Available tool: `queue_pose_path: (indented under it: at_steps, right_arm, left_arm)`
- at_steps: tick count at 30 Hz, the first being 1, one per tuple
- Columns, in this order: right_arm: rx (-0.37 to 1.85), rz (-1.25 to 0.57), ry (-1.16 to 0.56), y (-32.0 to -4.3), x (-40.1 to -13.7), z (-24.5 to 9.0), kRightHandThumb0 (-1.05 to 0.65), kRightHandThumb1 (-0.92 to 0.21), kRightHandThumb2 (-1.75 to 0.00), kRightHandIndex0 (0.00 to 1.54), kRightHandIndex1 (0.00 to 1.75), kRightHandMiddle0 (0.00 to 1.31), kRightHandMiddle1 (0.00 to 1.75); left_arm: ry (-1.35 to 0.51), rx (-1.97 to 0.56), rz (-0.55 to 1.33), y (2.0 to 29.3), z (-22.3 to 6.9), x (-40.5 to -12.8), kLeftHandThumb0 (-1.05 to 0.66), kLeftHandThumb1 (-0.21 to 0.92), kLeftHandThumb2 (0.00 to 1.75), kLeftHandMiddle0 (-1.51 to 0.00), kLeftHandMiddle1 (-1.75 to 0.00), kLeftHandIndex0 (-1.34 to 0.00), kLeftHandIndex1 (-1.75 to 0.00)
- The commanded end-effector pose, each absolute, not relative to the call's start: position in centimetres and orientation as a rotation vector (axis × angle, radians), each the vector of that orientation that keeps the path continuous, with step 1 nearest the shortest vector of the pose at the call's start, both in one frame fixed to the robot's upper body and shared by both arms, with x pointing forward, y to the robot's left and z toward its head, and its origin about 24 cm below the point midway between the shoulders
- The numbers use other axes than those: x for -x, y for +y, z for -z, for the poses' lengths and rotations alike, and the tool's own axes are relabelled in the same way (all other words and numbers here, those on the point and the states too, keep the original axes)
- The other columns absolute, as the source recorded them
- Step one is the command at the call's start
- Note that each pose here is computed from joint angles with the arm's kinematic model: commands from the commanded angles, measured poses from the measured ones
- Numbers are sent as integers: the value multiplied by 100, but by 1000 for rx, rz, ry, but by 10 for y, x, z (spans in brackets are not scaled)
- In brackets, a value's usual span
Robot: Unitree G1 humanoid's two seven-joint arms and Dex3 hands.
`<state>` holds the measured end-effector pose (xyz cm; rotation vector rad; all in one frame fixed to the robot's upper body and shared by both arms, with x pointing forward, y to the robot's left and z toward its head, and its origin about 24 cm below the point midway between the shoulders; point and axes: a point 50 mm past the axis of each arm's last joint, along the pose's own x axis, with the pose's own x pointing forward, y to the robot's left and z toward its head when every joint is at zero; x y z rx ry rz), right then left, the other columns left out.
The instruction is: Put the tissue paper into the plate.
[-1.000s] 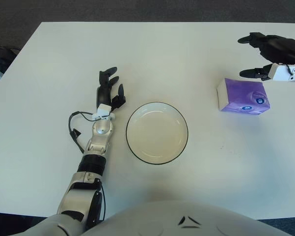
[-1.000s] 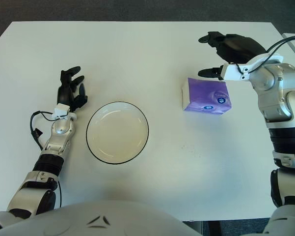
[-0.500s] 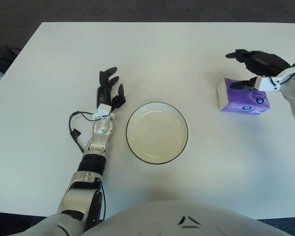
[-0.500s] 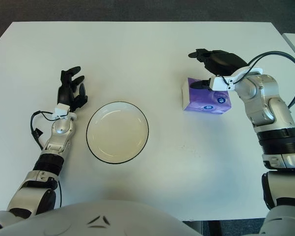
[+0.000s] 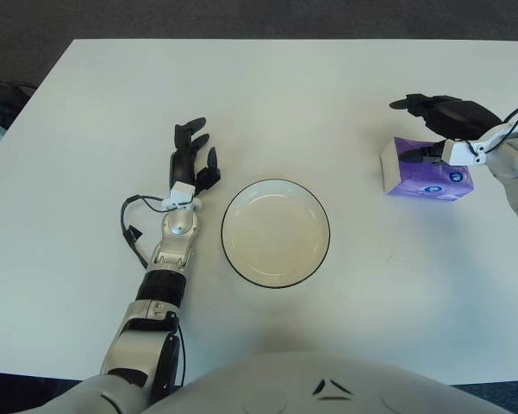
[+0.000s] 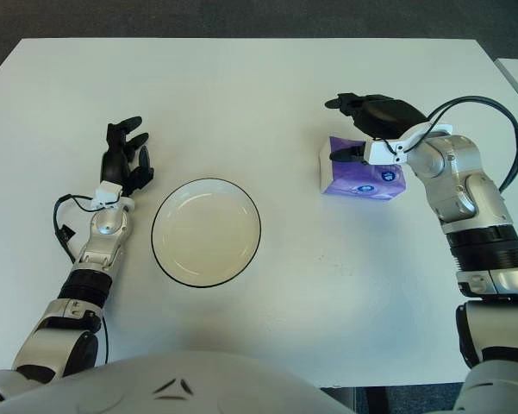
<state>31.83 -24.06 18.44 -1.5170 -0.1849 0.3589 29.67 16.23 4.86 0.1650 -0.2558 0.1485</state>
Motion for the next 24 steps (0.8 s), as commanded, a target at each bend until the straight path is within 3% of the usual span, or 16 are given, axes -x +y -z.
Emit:
queue_pose_path:
  at_steps: [1, 11, 13, 15, 18, 24]
  right_arm:
    - [1511, -369, -195, -240, -317, -178, -74, -92, -55, 18, 4, 0, 46]
    - [1525, -401, -234, -241, -316, -176, -78, -92, -57, 19, 4, 0, 49]
    - [1532, -417, -233, -241, -316, -177, -82, -92, -58, 17, 3, 0, 43]
    - [1545, -438, -232, -241, -316, -177, -93, -92, -55, 9, 1, 0, 24]
    - [1567, -454, -240, -241, -315, -180, -101, -92, -49, 3, 0, 0, 8]
    - [1606, -462, -258, -242, -313, -186, -104, -92, -39, 0, 0, 0, 1]
  left_arm:
    - [-25, -167, -142, 162, 8, -266, -68, 92, 78, -26, -66, 0, -92]
    - [-24, -177, -141, 165, 8, -266, -68, 92, 78, -26, -66, 0, -93]
    - [-24, -179, -141, 165, 8, -266, -68, 92, 77, -26, -66, 0, -93]
    - [-26, -179, -141, 165, 7, -266, -68, 92, 77, -26, -66, 0, -93]
    - [-29, -180, -142, 166, 7, -266, -68, 92, 77, -25, -66, 0, -93]
    - [-29, -187, -144, 167, 7, -266, -68, 92, 78, -26, -67, 0, -92]
